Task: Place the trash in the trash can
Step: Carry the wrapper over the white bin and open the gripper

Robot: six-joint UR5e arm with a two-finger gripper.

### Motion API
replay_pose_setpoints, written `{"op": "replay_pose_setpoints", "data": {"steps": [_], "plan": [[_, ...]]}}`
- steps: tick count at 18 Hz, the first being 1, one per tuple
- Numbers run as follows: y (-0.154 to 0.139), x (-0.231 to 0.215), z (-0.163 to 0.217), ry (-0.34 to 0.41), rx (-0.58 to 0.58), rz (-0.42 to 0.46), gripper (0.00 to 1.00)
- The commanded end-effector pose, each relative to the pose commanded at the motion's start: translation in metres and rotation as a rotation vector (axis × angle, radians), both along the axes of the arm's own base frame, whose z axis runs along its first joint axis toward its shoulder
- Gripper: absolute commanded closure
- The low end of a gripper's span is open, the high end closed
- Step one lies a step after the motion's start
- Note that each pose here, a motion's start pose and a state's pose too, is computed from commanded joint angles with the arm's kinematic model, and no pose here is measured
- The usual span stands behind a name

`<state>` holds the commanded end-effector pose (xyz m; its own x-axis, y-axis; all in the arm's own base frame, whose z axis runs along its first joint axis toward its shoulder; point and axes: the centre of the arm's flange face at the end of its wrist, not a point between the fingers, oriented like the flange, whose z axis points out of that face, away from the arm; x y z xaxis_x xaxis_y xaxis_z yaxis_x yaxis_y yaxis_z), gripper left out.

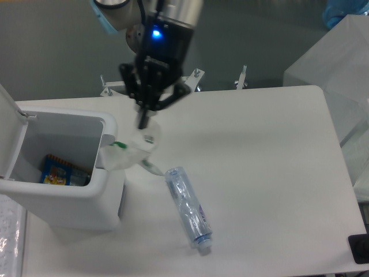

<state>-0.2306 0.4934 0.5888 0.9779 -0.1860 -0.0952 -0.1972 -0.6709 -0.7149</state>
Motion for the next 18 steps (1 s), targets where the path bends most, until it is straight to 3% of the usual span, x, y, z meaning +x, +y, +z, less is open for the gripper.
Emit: {"op": "replay_pose_setpoints", "data": {"steps": [7,8,11,12,18], "plan": [[0.020,0.050,0.000,-0.008,0.000,-0.090,0.98],[0.023,0.052,-0.002,-0.009,-0.001,-0.100,0.77],[0.026,0.056,-0.005,-0.015,-0.006,-0.106,0.42],[0.025,0.056,-0.008,-0.019,-0.011,-0.106,0.01],[0.028,0.052,-0.015,-0.029,-0.023,-0.100,0.00]]}}
